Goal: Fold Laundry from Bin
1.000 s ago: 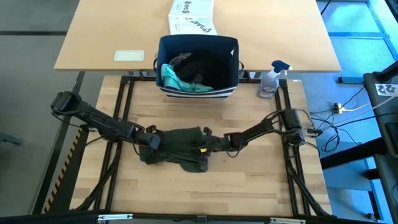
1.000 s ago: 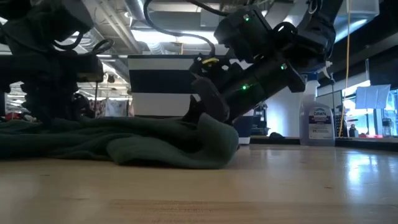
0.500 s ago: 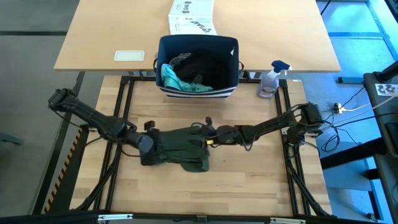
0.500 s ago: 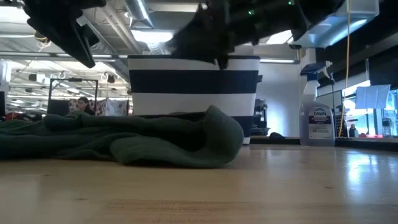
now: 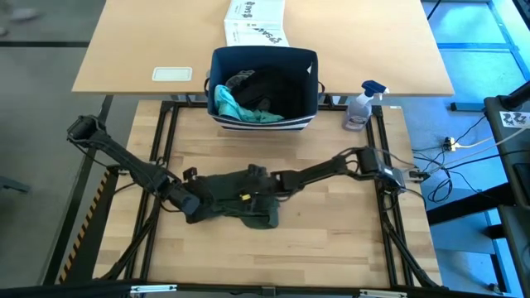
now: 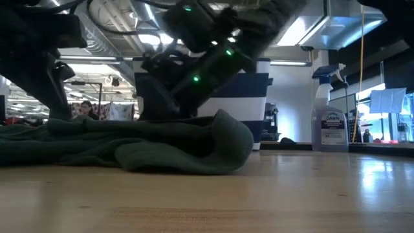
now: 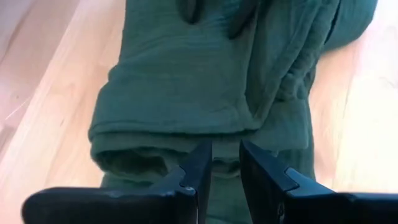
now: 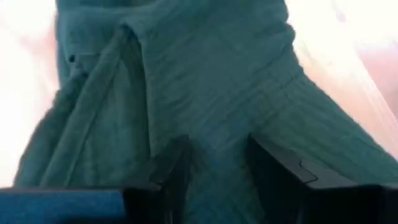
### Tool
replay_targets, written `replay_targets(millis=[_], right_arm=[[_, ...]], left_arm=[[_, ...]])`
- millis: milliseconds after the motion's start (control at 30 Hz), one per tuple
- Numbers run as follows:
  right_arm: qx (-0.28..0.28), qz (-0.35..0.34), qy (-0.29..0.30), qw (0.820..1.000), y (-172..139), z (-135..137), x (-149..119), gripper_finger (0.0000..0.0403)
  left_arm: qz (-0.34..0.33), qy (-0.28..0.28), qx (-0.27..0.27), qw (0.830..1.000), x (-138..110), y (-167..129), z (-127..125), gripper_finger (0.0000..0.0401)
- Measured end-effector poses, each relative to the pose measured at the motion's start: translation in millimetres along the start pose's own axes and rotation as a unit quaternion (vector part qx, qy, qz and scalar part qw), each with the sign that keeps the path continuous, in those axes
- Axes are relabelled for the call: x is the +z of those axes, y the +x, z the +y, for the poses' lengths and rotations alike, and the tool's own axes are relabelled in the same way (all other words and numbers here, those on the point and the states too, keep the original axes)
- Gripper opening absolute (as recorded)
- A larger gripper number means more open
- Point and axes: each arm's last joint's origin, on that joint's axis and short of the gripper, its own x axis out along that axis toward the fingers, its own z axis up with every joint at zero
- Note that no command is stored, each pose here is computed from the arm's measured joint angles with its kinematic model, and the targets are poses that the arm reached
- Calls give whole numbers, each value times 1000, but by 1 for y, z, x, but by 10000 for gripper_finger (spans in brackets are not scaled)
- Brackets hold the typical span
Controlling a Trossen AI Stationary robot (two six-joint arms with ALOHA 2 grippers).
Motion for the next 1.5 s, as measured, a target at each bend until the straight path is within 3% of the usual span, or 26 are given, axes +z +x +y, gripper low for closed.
replay_targets(millis=[133, 333, 467, 533, 633, 700, 867, 967, 1100, 1167, 1400, 1500], right_arm=[[-6, 87, -27, 996, -4, 1, -7, 165], [-16, 190, -83, 978, -41, 15, -23, 165], [-6, 273, -157, 949, -75, 22, -43, 165], [1, 322, -201, 925, -97, 23, -57, 165], [-34, 377, -253, 890, -130, 22, -71, 165], [-64, 374, -255, 889, -153, 23, -65, 165], [-112, 256, -159, 947, -194, 41, -41, 165], [-155, 210, -60, 964, -213, 46, -37, 165], [-235, 194, 71, 950, -222, 37, -56, 165], [-245, 198, 127, 940, -219, 29, -70, 165], [-156, 174, 255, 938, -188, 13, -101, 165], [-129, 221, 265, 930, -179, 4, -118, 165]], left_arm=[[-7, 0, 5, 1000, 0, 0, 0, 78], [-12, -1, 8, 1000, 1, 0, 0, 78], [-13, -1, 7, 1000, 1, 0, 0, 78], [-15, -2, 8, 1000, 1, 0, 0, 78], [-39, -8, 13, 999, 4, 0, -1, 78], [-64, -12, 19, 998, 8, 0, -3, 78], [-116, 12, 14, 993, 19, 6, -10, 78], [-126, 17, 17, 992, 24, 12, -11, 78], [-122, 16, 28, 992, 26, 21, -11, 78], [-118, 15, 33, 992, 27, 26, -12, 78], [-93, 33, 51, 994, 24, 41, -14, 78], [-85, 36, 56, 994, 22, 45, -15, 78]])
